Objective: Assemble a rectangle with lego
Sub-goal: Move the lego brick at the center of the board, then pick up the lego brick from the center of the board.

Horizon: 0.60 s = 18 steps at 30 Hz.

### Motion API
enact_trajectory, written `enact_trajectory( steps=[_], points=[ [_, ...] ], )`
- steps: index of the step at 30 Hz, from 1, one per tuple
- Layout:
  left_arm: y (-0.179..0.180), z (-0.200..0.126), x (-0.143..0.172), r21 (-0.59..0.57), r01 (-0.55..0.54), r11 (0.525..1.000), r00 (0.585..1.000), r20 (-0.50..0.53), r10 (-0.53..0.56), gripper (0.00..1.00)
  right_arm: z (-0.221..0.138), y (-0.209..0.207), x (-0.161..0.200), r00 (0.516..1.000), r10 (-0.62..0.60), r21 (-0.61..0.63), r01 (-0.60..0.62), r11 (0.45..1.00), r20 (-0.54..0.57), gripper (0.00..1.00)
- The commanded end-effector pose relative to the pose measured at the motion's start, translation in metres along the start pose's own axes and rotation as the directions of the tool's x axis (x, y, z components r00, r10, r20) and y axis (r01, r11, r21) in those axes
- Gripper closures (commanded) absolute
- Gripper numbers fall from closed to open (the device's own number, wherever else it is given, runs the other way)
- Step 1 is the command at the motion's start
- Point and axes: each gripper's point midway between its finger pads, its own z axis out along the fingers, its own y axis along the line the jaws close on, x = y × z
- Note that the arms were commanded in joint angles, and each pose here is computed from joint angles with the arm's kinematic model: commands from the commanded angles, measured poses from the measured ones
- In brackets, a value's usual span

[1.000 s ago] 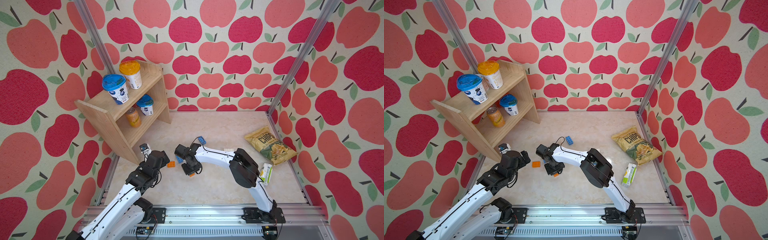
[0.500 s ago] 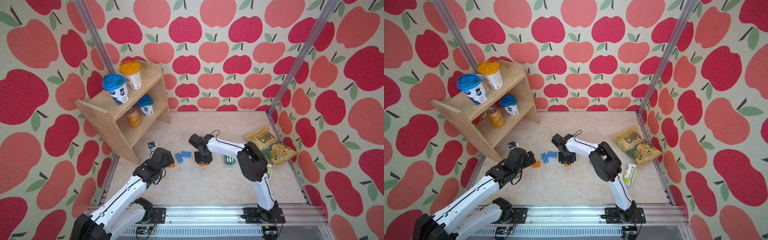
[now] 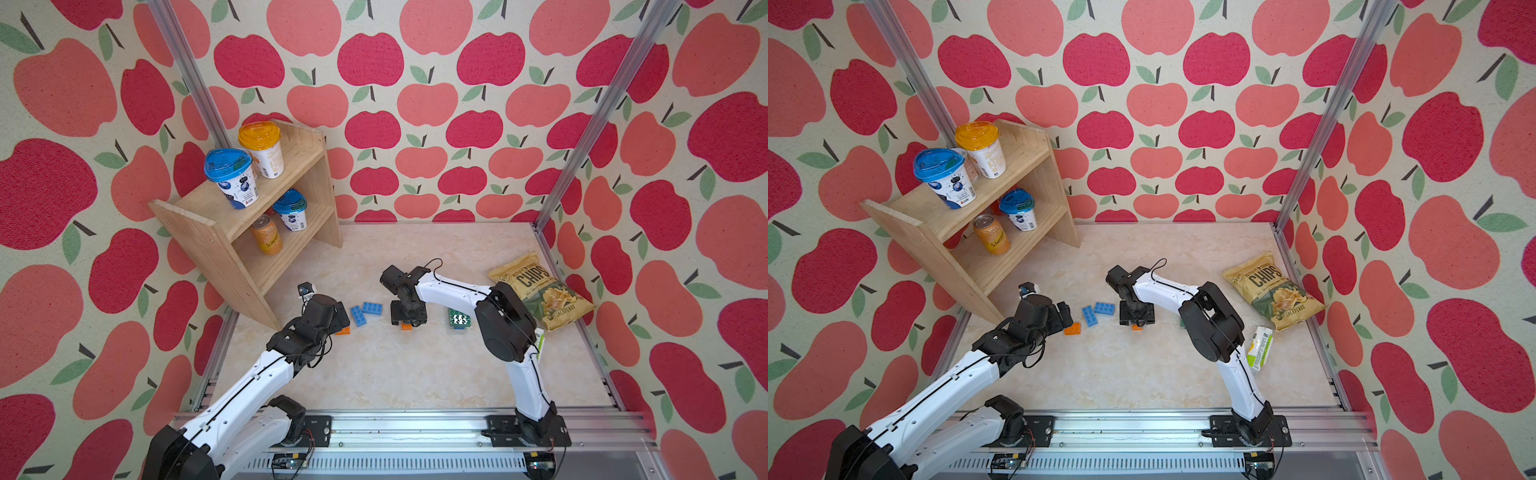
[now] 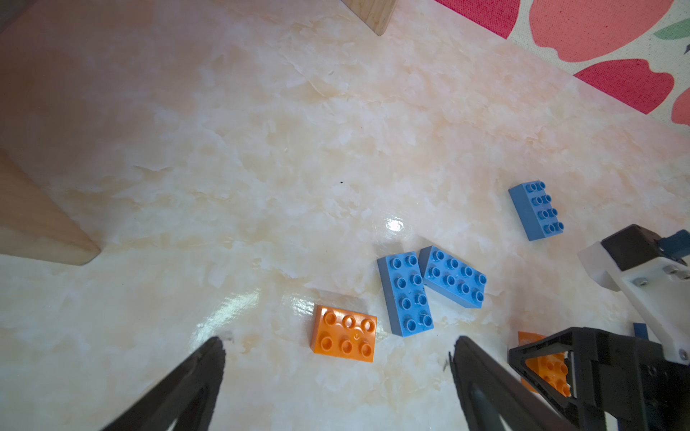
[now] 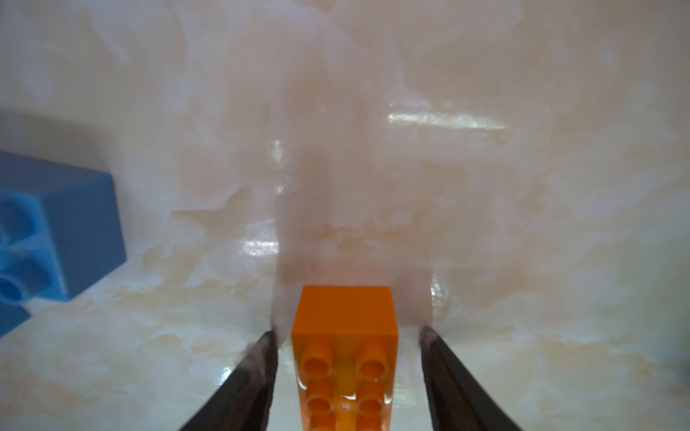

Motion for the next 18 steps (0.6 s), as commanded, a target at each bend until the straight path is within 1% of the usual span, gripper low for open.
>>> enact_trajectory(
  steps=[1, 4, 7, 9, 12, 15, 18],
  points=[
    [-0.002, -0.009, -0.013, 0.011, 0.007, 1.0, 0.999, 0.038, -0.008, 0.03, -0.022, -0.004, -0.004, 0.999, -0.024, 0.019, 0.024, 1.0, 0.039, 0.31],
    [0.0, -0.017, -0.019, 0.018, 0.024, 1.0, 0.997, 0.068, -0.025, 0.03, -0.042, 0.007, -0.009, 0.991, -0.085, -0.005, 0.086, 0.996, 0.102, 0.27],
    [0.001, -0.029, -0.029, 0.041, 0.053, 0.998, 0.991, 0.124, -0.058, 0.03, -0.06, 0.031, -0.01, 0.969, -0.188, -0.042, 0.198, 0.979, 0.162, 0.19],
    [0.005, -0.04, -0.038, 0.057, 0.08, 0.995, 0.981, 0.171, -0.088, 0.03, -0.066, 0.053, -0.008, 0.942, -0.277, -0.072, 0.295, 0.953, 0.192, 0.16],
    [0.014, -0.06, -0.05, 0.074, 0.128, 0.989, 0.959, 0.245, -0.142, 0.03, -0.07, 0.084, -0.004, 0.886, -0.412, -0.074, 0.435, 0.897, 0.213, 0.16],
    [0.031, -0.08, -0.059, 0.073, 0.222, 0.972, 0.922, 0.31, -0.233, 0.03, -0.068, 0.116, -0.002, 0.817, -0.527, -0.071, 0.555, 0.829, 0.234, 0.16],
    [0.043, -0.095, -0.064, 0.063, 0.258, 0.964, 0.899, 0.351, -0.263, 0.03, -0.066, 0.148, 0.0, 0.74, -0.616, -0.084, 0.655, 0.751, 0.269, 0.16]
  ],
)
